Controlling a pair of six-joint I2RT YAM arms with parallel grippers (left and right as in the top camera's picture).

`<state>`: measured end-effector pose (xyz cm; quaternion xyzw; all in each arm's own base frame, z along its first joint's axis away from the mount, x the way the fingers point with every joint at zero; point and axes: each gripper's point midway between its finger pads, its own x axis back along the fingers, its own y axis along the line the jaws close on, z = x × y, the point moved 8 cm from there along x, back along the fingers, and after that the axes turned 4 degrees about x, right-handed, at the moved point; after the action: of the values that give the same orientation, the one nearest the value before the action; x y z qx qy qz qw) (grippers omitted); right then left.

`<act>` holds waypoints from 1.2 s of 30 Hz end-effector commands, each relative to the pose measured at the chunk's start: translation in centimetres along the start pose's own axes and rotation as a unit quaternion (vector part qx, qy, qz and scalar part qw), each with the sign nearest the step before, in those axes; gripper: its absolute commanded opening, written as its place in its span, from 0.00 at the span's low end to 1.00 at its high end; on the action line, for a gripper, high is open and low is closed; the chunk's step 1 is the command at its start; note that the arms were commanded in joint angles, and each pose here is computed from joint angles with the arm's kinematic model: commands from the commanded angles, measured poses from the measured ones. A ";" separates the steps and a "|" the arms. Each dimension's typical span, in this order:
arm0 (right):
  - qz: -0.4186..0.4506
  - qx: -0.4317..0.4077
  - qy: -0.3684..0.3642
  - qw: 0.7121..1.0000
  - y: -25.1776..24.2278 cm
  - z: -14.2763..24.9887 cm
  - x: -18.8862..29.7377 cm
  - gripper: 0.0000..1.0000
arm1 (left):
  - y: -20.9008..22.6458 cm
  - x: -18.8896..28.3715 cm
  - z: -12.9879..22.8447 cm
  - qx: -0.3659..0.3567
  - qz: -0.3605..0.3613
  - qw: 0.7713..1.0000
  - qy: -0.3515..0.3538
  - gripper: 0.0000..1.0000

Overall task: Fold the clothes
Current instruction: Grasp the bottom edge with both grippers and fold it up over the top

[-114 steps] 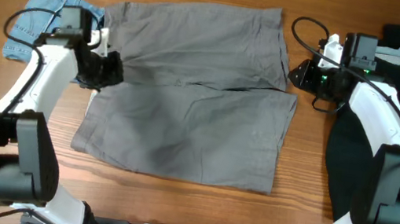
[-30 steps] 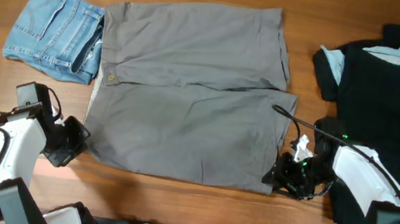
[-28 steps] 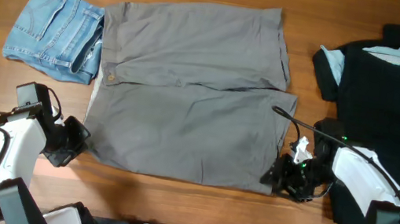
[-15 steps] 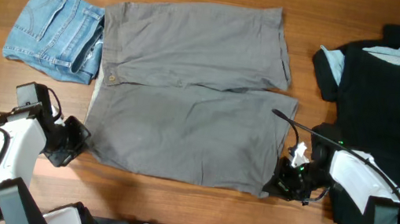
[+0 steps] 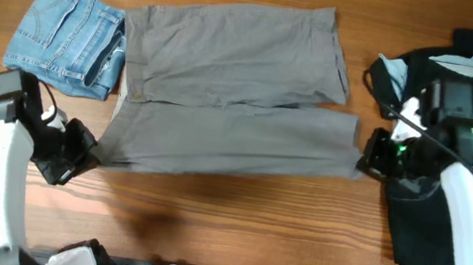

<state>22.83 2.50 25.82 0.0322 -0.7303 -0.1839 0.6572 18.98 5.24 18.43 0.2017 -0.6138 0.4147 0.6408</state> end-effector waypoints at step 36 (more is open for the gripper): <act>0.175 -0.031 -0.235 0.956 -0.9 -0.9 12.4 0.04 | 2.2 12.7 5.4 -0.039 -0.070 0.971 -0.227 0.04</act>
<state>21.99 -1.39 36.58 -0.1230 -0.8467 -0.0992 0.5080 12.81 5.13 30.24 0.2797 -0.7333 0.3195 0.5310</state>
